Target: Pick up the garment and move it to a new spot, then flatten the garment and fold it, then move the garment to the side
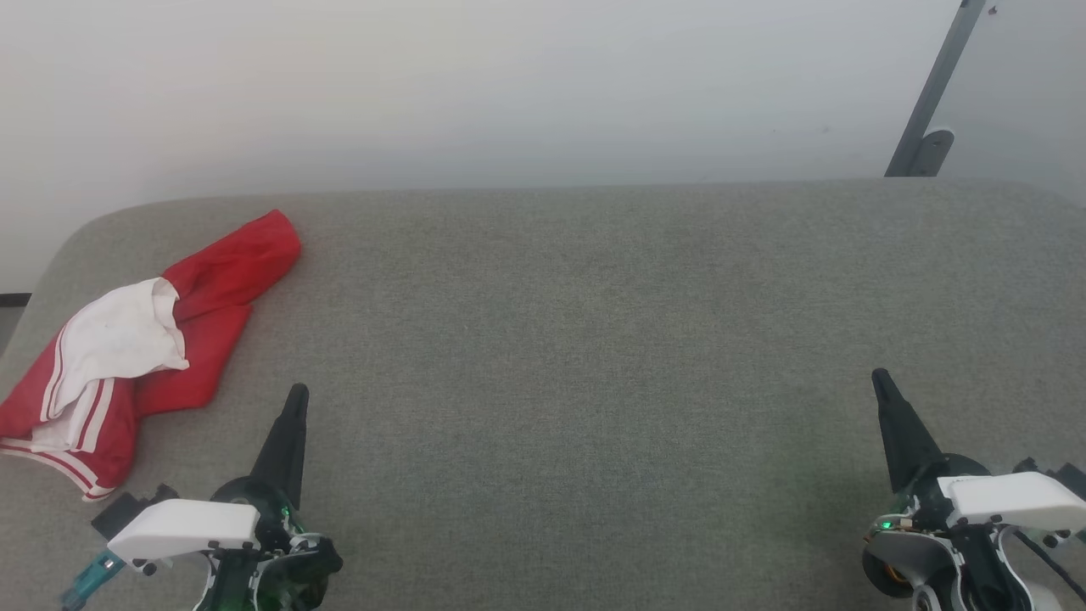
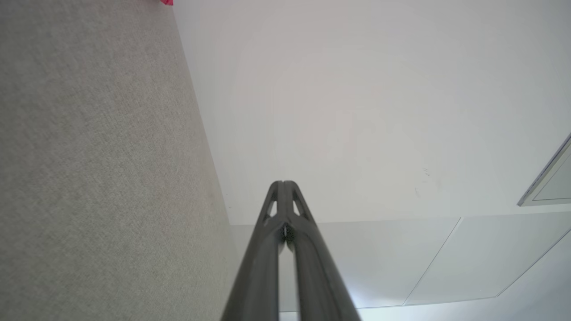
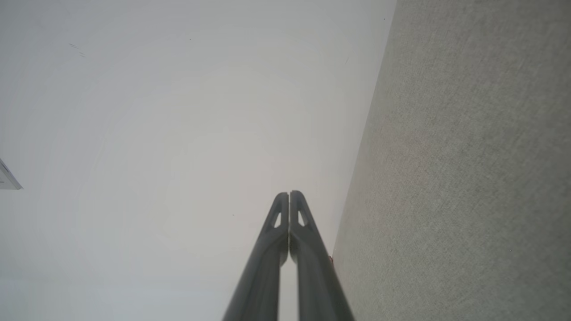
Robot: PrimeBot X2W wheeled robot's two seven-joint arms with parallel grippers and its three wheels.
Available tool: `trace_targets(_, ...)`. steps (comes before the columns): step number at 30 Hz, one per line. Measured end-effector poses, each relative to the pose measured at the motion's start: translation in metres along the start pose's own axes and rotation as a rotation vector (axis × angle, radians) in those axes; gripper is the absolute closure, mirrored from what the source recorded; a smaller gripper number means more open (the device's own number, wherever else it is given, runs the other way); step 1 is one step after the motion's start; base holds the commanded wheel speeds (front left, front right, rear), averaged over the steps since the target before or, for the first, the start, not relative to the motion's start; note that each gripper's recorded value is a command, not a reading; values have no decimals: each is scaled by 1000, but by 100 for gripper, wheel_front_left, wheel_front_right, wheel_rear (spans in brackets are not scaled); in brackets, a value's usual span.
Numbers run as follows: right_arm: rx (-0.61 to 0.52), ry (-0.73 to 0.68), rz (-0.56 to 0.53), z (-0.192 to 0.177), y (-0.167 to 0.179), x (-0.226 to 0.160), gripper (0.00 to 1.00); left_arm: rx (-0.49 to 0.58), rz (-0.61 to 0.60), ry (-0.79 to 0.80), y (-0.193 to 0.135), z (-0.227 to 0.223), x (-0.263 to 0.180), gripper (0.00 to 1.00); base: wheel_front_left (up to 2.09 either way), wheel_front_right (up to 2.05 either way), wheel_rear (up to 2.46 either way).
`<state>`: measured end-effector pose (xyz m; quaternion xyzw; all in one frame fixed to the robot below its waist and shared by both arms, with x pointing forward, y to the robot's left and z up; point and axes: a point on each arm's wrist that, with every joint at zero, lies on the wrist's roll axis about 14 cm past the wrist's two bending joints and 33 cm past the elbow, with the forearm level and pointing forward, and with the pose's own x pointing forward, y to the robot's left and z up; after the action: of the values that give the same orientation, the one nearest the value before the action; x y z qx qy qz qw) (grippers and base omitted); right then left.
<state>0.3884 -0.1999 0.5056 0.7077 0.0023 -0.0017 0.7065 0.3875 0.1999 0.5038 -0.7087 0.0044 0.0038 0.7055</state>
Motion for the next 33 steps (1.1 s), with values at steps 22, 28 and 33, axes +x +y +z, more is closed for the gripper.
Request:
trace_targets(22,0,0,0,0,0,0,100,0,0,0,0,0,0,100,0,0,0)
trace_targets(28,0,0,0,0,0,0,100,0,0,0,0,0,0,100,0,0,0)
trace_targets(33,0,0,0,0,0,0,100,0,0,0,0,0,0,100,0,0,0)
